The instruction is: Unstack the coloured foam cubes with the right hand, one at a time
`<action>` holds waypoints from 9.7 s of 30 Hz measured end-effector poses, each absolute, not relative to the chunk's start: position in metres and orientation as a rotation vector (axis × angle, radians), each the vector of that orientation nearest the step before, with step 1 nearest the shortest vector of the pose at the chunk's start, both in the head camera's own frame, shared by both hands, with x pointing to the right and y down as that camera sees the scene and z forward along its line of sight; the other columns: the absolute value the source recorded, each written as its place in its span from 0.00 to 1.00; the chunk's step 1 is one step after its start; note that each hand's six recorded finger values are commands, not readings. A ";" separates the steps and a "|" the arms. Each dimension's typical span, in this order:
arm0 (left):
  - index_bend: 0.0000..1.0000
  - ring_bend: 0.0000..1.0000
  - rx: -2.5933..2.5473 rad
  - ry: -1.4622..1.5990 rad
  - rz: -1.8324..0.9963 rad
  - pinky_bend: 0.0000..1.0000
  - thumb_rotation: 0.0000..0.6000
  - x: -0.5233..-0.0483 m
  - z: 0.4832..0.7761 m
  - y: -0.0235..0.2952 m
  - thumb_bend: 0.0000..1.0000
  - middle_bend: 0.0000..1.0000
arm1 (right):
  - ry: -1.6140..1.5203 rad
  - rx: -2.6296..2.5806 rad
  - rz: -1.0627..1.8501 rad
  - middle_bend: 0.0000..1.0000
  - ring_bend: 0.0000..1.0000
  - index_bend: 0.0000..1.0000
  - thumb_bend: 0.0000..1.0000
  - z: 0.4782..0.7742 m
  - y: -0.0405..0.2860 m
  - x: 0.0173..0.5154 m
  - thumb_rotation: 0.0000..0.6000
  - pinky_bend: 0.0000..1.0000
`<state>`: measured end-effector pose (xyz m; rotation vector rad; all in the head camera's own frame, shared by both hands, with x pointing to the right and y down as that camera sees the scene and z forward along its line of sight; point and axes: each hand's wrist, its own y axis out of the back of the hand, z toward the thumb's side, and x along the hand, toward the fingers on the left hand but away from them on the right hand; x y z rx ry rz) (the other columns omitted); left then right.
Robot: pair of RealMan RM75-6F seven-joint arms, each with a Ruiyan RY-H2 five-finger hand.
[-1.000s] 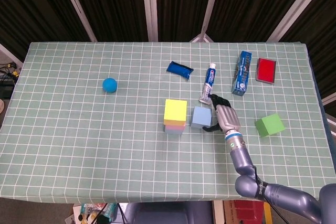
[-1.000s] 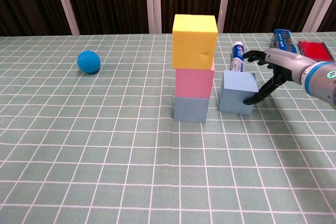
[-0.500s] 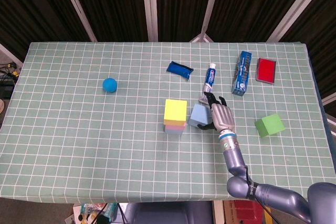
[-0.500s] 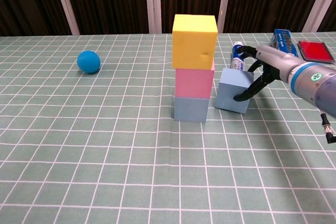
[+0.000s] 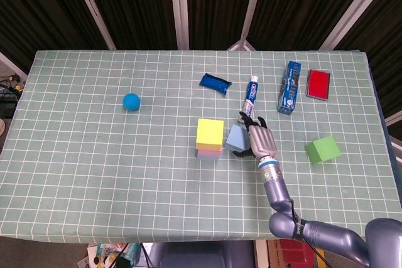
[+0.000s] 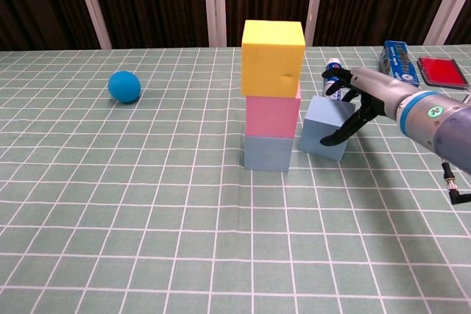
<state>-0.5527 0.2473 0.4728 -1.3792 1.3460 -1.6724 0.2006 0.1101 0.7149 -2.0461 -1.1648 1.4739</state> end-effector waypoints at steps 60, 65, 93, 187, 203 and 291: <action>0.13 0.00 -1.386 1.377 -1.673 0.00 1.00 -0.556 0.472 0.245 0.25 0.00 | -1.457 -1.835 1.534 0.54 0.31 0.56 0.28 0.573 0.219 0.439 1.00 0.00; 0.13 0.00 -1.386 1.373 -1.676 0.00 1.00 -0.556 0.473 0.244 0.25 0.00 | -1.362 -1.863 1.627 0.53 0.31 0.56 0.28 0.578 0.235 0.452 1.00 0.00; 0.15 0.00 -1.385 1.370 -1.679 0.00 1.00 -0.555 0.472 0.246 0.25 0.00 | -1.177 -1.948 1.709 0.10 0.00 0.18 0.20 0.606 0.251 0.442 1.00 0.00; 0.19 0.00 -1.392 1.379 -1.740 0.00 1.00 -0.559 0.480 0.240 0.25 0.00 | -1.564 -1.799 1.340 0.68 0.47 0.31 0.20 0.598 0.044 0.170 1.00 0.01; 0.18 0.00 -1.374 1.383 -1.727 0.00 1.00 -0.557 0.479 0.241 0.25 0.00 | -1.481 -1.884 1.433 0.01 0.02 0.01 0.16 0.646 0.046 0.205 1.00 0.00; 0.18 0.00 -1.420 1.437 -1.753 0.00 1.00 -0.570 0.474 0.241 0.25 0.00 | -1.404 -2.192 1.363 0.35 0.13 0.31 0.16 0.653 0.116 0.113 1.00 0.00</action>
